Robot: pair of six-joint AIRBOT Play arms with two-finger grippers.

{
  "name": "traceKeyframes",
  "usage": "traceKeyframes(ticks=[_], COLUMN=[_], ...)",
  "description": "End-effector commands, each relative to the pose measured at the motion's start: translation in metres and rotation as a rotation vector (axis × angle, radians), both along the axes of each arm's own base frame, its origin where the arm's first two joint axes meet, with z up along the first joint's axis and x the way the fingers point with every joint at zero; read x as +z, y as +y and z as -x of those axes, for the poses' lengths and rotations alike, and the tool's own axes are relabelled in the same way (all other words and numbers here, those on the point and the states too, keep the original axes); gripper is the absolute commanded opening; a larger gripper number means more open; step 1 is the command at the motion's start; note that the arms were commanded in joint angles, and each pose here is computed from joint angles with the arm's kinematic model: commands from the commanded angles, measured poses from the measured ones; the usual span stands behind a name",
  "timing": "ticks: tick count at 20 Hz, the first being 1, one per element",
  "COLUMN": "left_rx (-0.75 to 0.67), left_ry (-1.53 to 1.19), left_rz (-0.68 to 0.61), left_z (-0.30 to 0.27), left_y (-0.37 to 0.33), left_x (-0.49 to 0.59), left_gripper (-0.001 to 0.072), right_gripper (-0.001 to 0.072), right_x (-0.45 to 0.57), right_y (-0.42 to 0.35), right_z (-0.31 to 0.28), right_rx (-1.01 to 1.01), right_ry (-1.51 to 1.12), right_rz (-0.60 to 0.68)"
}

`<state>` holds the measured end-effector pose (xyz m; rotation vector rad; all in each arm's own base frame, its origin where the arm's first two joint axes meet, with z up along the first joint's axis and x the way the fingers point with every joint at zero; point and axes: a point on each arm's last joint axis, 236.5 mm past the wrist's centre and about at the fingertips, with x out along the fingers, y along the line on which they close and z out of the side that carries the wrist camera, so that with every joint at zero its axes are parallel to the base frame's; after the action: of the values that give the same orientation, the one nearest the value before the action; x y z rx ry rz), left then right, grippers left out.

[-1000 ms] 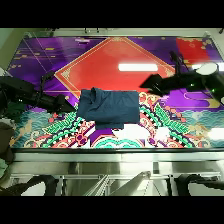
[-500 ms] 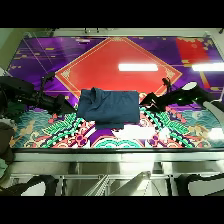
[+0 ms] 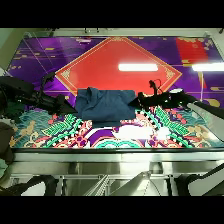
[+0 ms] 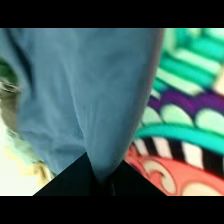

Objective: Fold the shirts.

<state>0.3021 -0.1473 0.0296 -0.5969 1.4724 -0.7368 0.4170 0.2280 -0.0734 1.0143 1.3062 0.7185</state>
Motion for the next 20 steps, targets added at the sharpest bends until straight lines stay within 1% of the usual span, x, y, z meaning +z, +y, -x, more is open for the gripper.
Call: traceKeyframes(ticks=[1,3,4,6,8,10,12,14,16,18,20], left_rx=[-0.007,-0.007,-0.007,-0.006,0.000,-0.001,-0.001,-0.005,-0.007,-0.008,-0.008], left_ry=[0.006,0.006,0.006,0.004,-0.002,-0.002,-0.003,-0.005,-0.011,-0.012,-0.011], left_rz=[0.001,0.000,-0.001,-0.002,-0.004,-0.004,-0.005,-0.005,-0.005,-0.005,-0.004], left_z=[0.002,0.002,0.002,0.002,0.000,0.000,0.000,0.000,0.000,0.000,0.000], left_y=[0.000,0.000,0.000,0.001,0.001,0.001,0.001,0.001,0.001,0.001,0.001], left_x=[0.000,0.000,0.000,0.000,-0.001,-0.001,-0.001,-0.001,-0.001,-0.001,-0.001], left_gripper=[0.0018,0.0019,0.0019,0.0018,0.0018,0.0018,0.0018,0.0019,0.0018,0.0019,0.0018], right_gripper=[0.0016,0.0015,0.0015,0.0015,0.0014,0.0015,0.0015,0.0015,0.0015,0.0015,0.0016], right_x=[0.046,0.066,0.070,0.069,0.061,0.056,0.049,0.042,0.030,0.016,0.008], right_y=[-0.054,-0.136,-0.182,-0.270,-0.346,-0.409,-0.468,-0.510,-0.527,-0.530,-0.528], right_z=[-0.051,-0.068,-0.065,-0.040,0.006,0.064,0.133,0.207,0.271,0.316,0.334], right_rx=[-0.167,-0.323,-0.395,-0.530,-0.663,-0.801,-0.993,-1.157,-1.255,-1.331,-1.412], right_ry=[-0.133,-0.157,-0.147,-0.106,-0.035,0.026,0.122,0.228,0.332,0.436,0.490], right_rz=[-0.067,-0.022,0.030,0.156,0.284,0.395,0.496,0.606,0.676,0.687,0.641])
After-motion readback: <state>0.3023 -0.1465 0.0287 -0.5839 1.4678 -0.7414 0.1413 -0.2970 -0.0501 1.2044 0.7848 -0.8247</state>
